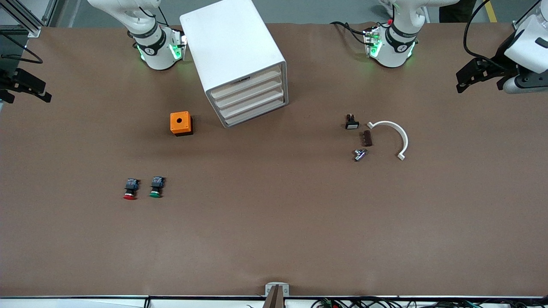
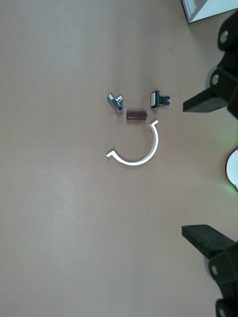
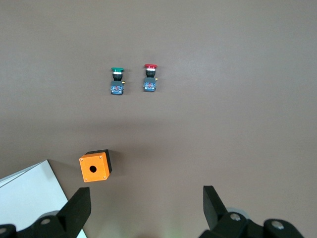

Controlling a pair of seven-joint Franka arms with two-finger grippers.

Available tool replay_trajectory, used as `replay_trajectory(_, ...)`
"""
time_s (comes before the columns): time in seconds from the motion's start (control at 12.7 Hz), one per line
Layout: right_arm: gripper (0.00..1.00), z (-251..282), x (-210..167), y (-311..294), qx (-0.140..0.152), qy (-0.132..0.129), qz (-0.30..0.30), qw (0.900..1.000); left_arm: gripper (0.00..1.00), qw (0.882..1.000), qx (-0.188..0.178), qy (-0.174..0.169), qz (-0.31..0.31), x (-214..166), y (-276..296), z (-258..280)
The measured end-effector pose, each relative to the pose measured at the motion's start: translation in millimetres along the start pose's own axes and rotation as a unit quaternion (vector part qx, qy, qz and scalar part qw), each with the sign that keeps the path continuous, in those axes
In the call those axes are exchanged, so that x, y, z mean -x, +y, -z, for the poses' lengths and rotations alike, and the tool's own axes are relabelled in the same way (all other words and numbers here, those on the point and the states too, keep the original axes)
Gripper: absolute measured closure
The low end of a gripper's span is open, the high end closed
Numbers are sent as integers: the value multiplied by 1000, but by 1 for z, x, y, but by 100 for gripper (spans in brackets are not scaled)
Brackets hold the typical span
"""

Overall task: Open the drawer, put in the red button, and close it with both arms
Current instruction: 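Move the left gripper toward the cabinet while the right gripper reaches out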

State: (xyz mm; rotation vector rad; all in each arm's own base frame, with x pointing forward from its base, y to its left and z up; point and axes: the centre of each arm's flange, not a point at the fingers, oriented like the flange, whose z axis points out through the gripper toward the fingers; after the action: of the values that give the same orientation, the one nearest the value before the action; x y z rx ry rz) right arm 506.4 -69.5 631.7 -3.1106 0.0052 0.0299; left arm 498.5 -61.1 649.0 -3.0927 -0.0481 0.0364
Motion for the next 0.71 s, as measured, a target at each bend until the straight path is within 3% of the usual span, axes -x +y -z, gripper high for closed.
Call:
replay_trajectory(0.39,0,1,0,0,0,1,0,1000,0,1000,0,-11,1,-12,-1,-11)
replay_trajectory(0.71,0,7,0,0,1,8,0,1000,0,999,-1,-51,0,-44,3,-55)
